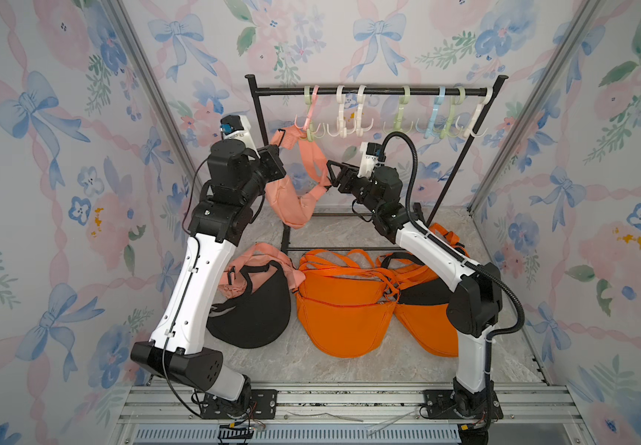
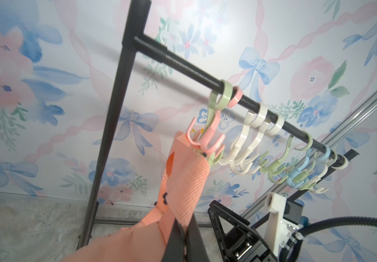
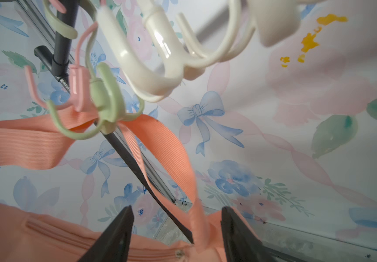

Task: Take the bag off the hook
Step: Pick up the bag from the hook.

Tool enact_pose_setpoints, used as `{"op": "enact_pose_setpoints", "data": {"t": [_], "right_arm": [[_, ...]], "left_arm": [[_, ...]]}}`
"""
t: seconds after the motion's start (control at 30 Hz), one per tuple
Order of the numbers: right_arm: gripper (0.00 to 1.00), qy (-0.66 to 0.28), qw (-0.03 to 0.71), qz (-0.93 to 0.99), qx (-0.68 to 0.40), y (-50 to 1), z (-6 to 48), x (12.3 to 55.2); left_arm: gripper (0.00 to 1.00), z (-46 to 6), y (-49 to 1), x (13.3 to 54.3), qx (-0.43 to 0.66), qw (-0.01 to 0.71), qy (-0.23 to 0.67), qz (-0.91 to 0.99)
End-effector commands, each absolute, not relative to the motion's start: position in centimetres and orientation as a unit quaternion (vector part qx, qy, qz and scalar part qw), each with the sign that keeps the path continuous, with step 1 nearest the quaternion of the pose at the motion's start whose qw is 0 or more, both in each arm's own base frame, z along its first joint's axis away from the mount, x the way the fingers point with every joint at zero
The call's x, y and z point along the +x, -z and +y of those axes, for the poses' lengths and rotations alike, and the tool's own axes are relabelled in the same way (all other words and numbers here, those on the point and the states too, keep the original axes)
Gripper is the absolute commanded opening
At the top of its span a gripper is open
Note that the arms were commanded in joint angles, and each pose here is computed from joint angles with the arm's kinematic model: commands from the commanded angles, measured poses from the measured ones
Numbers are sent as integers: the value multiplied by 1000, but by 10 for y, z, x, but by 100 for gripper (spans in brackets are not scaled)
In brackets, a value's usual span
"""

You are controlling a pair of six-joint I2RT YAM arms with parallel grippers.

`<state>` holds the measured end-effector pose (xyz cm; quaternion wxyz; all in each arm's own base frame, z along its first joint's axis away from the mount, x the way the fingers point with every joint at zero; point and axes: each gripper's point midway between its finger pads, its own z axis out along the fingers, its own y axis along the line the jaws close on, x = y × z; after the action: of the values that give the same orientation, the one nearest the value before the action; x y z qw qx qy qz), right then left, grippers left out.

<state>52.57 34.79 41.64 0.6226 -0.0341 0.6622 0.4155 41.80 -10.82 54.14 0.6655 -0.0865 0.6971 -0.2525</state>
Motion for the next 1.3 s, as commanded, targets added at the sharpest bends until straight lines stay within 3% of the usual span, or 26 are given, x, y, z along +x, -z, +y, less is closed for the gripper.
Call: {"op": "enact_pose_setpoints", "data": {"t": [0.0, 0.2, 0.37, 0.47, 0.57, 0.63, 0.87, 0.97, 1.27], "right_arm": [[66, -417, 629, 653, -59, -436, 357, 520], [66, -420, 633, 644, -94, -451, 374, 507], [67, -424, 634, 640, -93, -452, 378, 505], [58, -423, 642, 630, -109, -466, 382, 505], [34, -423, 651, 616, -132, -481, 393, 504], [28, -422, 654, 611, -145, -488, 400, 504], [33, -408, 666, 604, -157, -494, 417, 505], [44, -403, 672, 603, -152, -491, 420, 507], [51, -351, 733, 572, -111, -500, 413, 520]], "left_arm": [[0, -103, -559, 404, -74, 693, 233, 678], [0, -154, -542, 418, -13, 664, 267, 698], [0, -162, -531, 432, -10, 663, 243, 709], [0, -166, -513, 436, -7, 646, 245, 722], [0, -170, -497, 434, -3, 629, 252, 735], [0, -177, -479, 434, 7, 609, 265, 748], [0, -172, -377, 453, -16, 530, 233, 815], [0, -150, -334, 465, -57, 487, 236, 839], [0, -142, -323, 461, -68, 473, 249, 842]]}}
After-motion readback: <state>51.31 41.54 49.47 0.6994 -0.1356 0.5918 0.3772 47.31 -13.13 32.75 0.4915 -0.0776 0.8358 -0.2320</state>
